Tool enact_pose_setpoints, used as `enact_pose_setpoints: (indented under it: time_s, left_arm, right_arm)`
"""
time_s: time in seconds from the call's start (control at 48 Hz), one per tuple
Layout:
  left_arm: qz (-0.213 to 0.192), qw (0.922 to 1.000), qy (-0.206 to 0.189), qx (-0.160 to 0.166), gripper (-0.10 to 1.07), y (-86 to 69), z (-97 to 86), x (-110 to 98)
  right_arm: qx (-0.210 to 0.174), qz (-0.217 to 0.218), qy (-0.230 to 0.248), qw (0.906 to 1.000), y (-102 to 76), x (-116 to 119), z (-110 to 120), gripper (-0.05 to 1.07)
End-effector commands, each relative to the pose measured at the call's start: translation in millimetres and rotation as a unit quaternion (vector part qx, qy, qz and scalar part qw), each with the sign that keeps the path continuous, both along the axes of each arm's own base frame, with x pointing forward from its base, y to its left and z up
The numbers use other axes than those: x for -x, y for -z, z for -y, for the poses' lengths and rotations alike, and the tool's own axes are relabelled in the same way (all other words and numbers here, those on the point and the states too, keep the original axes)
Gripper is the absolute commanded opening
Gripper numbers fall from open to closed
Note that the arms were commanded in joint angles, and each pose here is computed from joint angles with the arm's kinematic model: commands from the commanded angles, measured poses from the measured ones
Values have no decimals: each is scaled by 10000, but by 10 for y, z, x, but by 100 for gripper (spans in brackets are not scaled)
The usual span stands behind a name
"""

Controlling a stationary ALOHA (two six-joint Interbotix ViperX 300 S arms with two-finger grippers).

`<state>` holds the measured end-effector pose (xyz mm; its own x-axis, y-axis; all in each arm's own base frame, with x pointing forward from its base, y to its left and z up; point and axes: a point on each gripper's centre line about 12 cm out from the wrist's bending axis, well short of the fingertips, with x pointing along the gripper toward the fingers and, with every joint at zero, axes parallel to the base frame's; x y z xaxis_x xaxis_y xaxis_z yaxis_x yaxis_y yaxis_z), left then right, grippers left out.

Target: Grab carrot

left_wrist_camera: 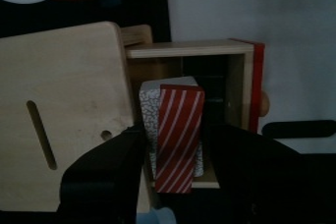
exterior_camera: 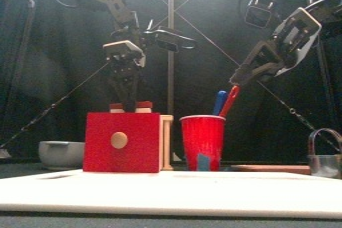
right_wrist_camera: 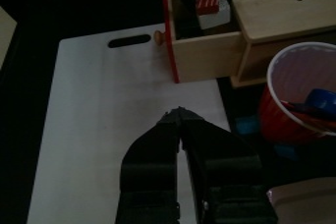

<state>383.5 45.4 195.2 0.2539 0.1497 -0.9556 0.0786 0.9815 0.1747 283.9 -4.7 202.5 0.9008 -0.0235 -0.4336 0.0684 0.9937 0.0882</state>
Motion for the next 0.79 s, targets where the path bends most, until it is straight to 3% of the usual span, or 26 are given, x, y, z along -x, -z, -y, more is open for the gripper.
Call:
enact_pose_setpoints:
  time_s: [0.0, 0.188, 0.438, 0.625, 0.771]
  left_arm:
    - [152, 9999, -54, -9, 94, -72, -16, -26]
    - [156, 9998, -97, -30, 100, -71, -1, -17]
    - [458, 9988, -136, -125, 100, -274, 49, -7]
    - [939, 9951, -312, -18, 100, -488, 137, 57]
    - [1566, 9857, -604, 151, 100, -629, 147, 204]
  right_arm:
    - [-12, 138, -30, 9999, -86, -37, -21, 3]
    - [-12, 146, -45, 9999, -92, -40, -30, 3]
    - [-11, 184, -52, 9998, -113, -45, -34, 3]
    - [-4, 268, -55, 9996, -166, -48, -34, 3]
    - [-4, 291, -56, 9996, -187, -60, -34, 3]
